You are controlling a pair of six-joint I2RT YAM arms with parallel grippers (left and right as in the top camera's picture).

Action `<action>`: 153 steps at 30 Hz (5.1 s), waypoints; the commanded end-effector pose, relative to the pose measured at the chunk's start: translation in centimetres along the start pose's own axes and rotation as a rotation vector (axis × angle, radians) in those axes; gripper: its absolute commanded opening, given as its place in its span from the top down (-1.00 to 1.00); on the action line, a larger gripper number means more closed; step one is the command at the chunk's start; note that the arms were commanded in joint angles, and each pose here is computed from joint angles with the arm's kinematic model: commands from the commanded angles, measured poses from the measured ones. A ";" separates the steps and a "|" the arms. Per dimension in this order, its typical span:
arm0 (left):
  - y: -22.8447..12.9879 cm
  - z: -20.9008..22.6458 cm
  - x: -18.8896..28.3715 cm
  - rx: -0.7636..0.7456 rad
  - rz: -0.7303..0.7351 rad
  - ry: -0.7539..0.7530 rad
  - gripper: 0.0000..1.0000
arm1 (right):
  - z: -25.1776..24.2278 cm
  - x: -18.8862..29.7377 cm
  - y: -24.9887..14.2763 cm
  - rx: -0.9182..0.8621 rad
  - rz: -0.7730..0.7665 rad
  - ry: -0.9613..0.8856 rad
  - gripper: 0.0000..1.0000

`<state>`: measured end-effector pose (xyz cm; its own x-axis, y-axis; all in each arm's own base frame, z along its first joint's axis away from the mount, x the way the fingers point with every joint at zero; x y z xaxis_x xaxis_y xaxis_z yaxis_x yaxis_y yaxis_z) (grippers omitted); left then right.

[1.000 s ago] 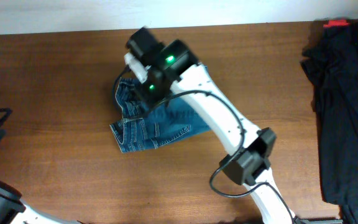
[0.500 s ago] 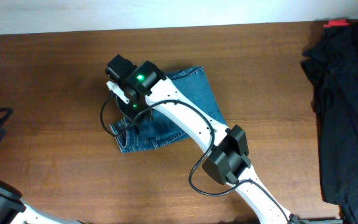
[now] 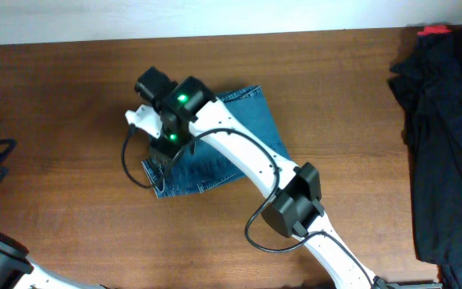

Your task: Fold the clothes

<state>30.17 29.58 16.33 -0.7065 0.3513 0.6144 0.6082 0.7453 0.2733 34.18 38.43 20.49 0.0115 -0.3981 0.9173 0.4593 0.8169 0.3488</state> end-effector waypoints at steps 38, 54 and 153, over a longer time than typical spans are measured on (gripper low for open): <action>-23.4 -30.7 -20.8 -1.175 0.602 -0.131 0.99 | -24.7 19.1 -27.8 -1.200 0.162 -0.460 -0.04; -19.4 -16.2 -30.2 -0.861 0.715 0.040 0.85 | -24.4 19.1 -27.8 -1.200 0.170 -0.446 -0.05; -14.5 -28.0 -20.5 -1.034 0.594 -0.052 0.31 | -9.0 -3.6 -11.7 -0.518 -0.029 0.068 -0.15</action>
<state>46.24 -2.95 19.13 -0.2130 0.4737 0.8545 0.9020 -0.2409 0.3583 33.27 29.46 7.63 0.2459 -0.5522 0.7966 0.8177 0.5595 0.1354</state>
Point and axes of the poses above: each gripper's point midway between its finger pads, its own x axis back along the fingers, its own z axis along the line the jaws close on, y = z × x, the point moved 7 cm from there along x, back along the fingers, and after that the axes turned 1 degree about x, right-handed, at the moved point
